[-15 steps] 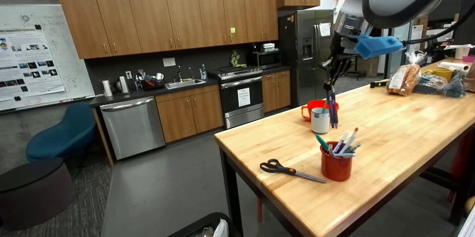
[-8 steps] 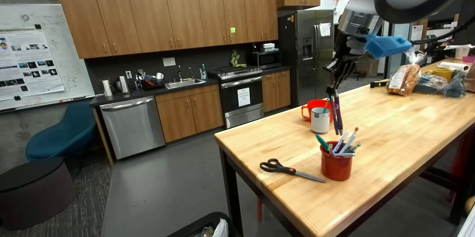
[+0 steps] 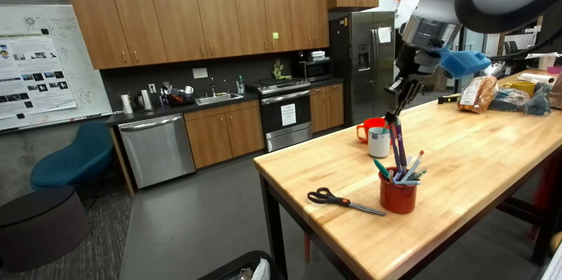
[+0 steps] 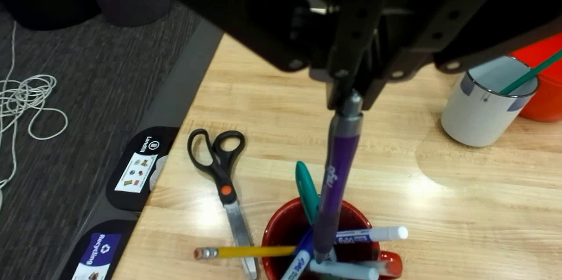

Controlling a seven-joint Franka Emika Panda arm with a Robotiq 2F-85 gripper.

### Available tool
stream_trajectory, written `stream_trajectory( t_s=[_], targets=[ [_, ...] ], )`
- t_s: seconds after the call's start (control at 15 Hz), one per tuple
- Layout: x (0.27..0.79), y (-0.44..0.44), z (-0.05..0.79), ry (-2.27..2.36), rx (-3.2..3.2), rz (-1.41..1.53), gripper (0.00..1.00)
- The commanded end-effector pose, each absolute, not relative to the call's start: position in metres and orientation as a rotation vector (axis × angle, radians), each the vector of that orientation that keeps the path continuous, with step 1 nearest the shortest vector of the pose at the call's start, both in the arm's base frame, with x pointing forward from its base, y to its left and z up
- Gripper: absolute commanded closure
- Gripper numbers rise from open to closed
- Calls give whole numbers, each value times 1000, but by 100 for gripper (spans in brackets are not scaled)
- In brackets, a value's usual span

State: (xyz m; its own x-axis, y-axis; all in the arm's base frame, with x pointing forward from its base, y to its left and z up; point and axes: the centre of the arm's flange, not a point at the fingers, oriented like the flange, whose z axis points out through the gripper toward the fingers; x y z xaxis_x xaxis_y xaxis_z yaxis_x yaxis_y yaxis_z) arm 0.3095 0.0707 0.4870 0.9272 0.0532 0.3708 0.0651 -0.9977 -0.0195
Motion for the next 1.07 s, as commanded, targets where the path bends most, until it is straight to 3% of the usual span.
stream_trajectory(
  t_s=[0.0, 0.4, 1.0],
  targets=[
    [304, 75, 471, -179, -3011, -613, 98],
    [319, 71, 461, -252, -2992, -681, 98],
    [331, 61, 426, -296, -3076, -532, 98]
  ],
)
